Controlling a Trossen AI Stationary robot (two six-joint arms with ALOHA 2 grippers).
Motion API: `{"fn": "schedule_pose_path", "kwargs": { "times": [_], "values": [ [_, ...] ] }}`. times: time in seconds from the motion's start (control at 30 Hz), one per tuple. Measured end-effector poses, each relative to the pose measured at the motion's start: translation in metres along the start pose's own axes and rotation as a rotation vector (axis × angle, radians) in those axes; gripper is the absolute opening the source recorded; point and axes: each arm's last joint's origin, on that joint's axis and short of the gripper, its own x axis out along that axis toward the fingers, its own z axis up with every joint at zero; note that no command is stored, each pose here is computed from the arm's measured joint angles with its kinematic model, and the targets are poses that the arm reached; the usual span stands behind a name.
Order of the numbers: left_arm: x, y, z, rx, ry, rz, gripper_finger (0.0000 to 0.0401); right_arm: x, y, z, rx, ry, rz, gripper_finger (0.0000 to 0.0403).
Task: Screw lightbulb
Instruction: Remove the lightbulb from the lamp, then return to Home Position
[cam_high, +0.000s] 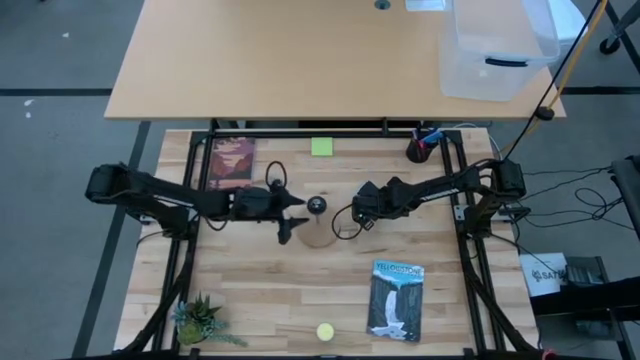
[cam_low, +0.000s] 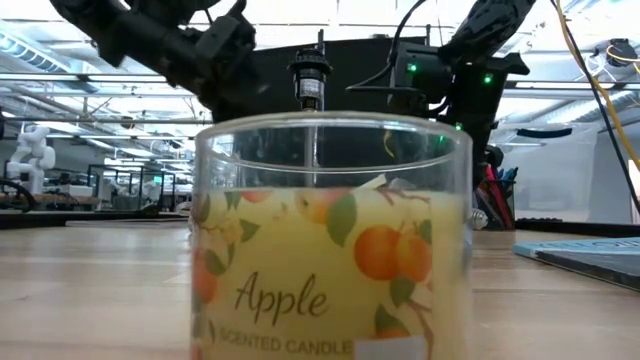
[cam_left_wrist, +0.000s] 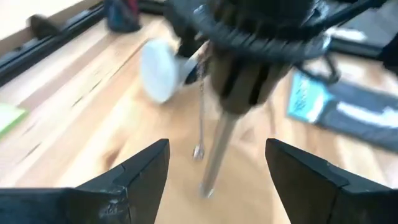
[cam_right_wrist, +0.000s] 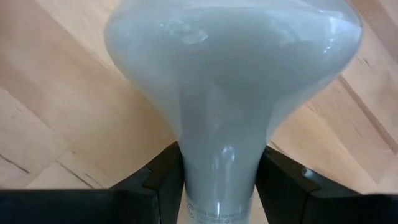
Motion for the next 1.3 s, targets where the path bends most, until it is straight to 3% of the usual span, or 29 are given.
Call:
{"fn": "schedule_pose_path", "kwargs": {
  "times": [0.23, 0.4, 0.63, 0.77, 0.97, 1.13, 1.3],
  "values": [
    [-0.025, -0.001, -0.003, 0.040, 0.084, 0.084, 0.0270, 0.004, -0.005, 0.004, -0.022, 0.035, 0.027, 0.0164],
    [-0.032, -0.005, -0.026, 0.030, 0.091, 0.071, 0.0270, 0.004, -0.004, 0.003, -0.039, 0.050, 0.051, 0.0164],
    [-0.056, -0.009, -0.056, -0.023, -0.185, -0.033, 0.0269, 0.003, -0.002, 0.004, -0.073, 0.052, 0.081, 0.0164],
    [-0.075, -0.005, -0.064, -0.045, -0.275, -0.049, 0.0259, 0.002, 0.001, 0.005, -0.099, 0.028, 0.096, 0.0168],
    [-0.094, -0.003, -0.066, -0.007, -0.329, -0.067, 0.0199, 0.002, 0.001, 0.006, -0.108, 0.002, 0.090, 0.0206],
    [-0.105, 0.001, -0.068, 0.030, -0.301, -0.042, 0.0118, 0.001, 0.003, 0.006, -0.132, -0.015, 0.090, 0.0228],
    [-0.118, 0.006, -0.067, 0.065, -0.315, -0.024, 0.0034, -0.010, 0.007, 0.007, -0.181, -0.103, 0.073, 0.0227]
  ]
}}
